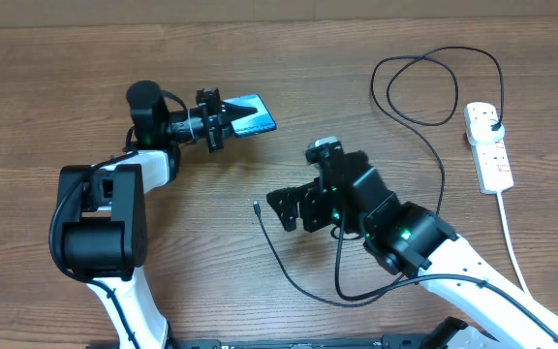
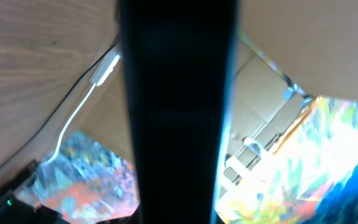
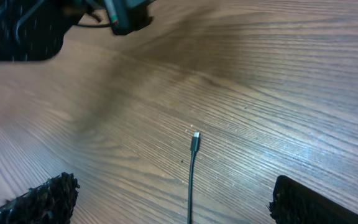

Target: Plug charger to phone and switch on socket

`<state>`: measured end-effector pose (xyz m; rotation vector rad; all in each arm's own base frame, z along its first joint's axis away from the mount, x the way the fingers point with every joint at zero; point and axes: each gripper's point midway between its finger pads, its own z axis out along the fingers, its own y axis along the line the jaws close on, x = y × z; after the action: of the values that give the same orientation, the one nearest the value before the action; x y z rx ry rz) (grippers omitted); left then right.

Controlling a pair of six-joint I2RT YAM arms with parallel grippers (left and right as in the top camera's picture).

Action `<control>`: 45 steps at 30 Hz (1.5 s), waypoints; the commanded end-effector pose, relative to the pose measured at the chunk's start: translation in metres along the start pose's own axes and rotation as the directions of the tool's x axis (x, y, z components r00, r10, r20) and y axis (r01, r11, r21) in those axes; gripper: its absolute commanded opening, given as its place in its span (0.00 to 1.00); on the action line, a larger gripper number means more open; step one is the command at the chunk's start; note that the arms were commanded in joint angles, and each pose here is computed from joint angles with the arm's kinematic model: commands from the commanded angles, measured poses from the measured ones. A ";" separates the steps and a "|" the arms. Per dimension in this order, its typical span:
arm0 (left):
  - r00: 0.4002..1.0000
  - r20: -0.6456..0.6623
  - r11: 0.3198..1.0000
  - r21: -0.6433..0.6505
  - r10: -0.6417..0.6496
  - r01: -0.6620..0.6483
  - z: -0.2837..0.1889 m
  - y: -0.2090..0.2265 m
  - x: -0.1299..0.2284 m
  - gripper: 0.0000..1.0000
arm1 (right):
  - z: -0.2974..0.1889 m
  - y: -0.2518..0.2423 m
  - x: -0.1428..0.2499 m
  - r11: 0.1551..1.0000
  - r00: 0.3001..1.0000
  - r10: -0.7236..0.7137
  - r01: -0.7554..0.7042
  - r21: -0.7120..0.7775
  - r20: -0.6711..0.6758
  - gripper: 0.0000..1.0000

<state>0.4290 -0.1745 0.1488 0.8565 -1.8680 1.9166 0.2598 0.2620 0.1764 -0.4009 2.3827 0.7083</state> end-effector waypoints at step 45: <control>0.997 -0.064 0.999 -0.031 -0.044 0.042 -0.011 0.000 0.006 0.04 | 0.125 -0.003 0.077 0.881 0.899 -0.392 0.428 0.201 -0.196 0.68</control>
<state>0.4236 -0.1639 0.1460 0.8654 -1.8157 1.8648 0.2508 0.3203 0.0400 -0.8583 2.4017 0.2521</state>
